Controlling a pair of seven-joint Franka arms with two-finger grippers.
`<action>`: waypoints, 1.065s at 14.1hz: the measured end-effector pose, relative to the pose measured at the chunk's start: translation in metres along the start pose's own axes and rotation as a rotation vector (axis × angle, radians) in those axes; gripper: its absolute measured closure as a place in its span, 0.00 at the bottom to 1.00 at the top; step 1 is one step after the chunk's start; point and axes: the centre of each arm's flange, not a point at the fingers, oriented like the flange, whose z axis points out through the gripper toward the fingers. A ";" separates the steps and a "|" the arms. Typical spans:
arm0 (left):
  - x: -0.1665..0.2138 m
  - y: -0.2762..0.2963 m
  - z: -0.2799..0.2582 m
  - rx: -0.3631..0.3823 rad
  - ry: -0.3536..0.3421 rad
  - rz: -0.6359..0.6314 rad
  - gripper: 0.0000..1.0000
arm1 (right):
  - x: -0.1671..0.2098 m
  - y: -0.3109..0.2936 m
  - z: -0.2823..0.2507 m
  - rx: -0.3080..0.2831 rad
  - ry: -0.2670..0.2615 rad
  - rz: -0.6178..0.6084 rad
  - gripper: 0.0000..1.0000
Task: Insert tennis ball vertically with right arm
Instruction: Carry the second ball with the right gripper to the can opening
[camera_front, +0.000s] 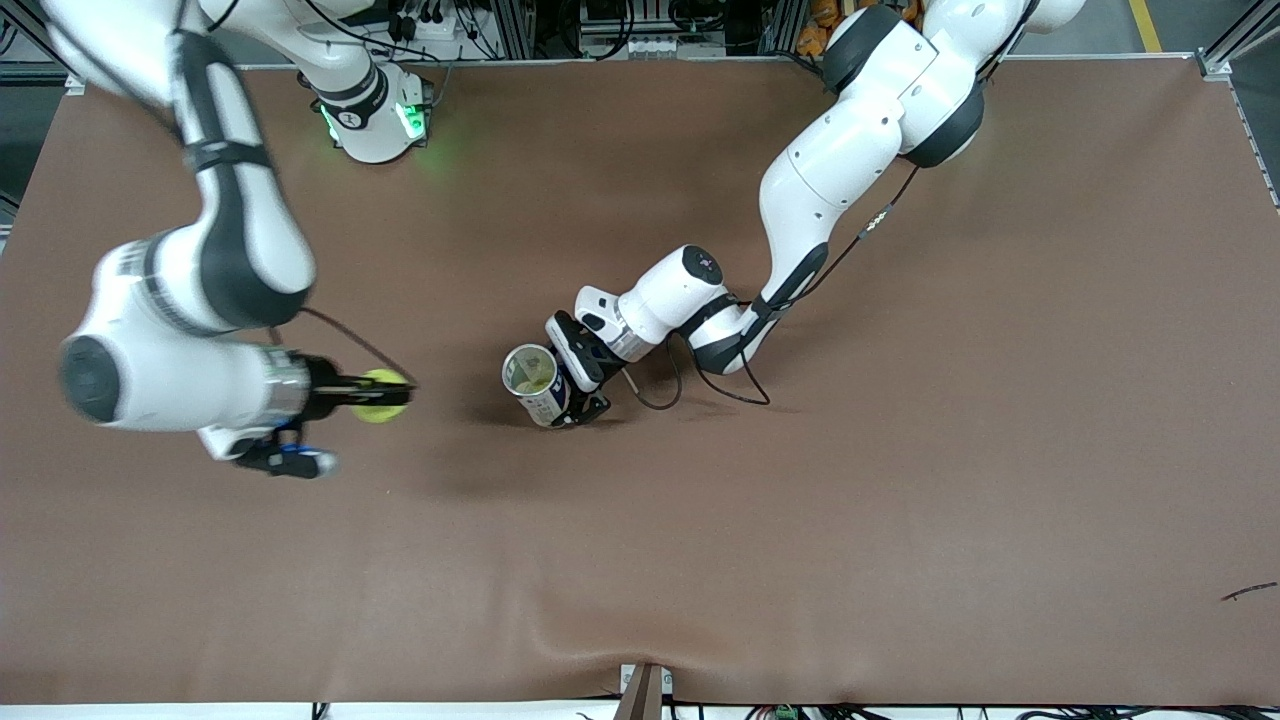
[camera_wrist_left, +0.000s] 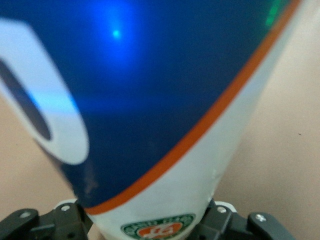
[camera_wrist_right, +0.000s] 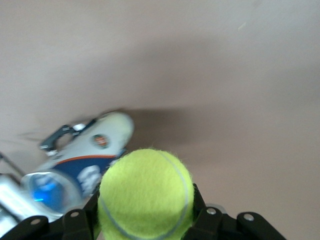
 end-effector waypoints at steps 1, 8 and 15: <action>0.000 0.000 0.000 0.000 0.000 0.000 0.20 | -0.011 -0.024 0.007 0.019 -0.006 0.047 0.33; 0.000 0.000 0.000 0.000 0.000 0.000 0.20 | -0.050 -0.113 0.061 0.033 0.008 0.220 0.33; 0.000 -0.002 0.000 0.002 0.000 0.000 0.20 | -0.044 -0.111 0.076 0.014 -0.001 0.238 0.00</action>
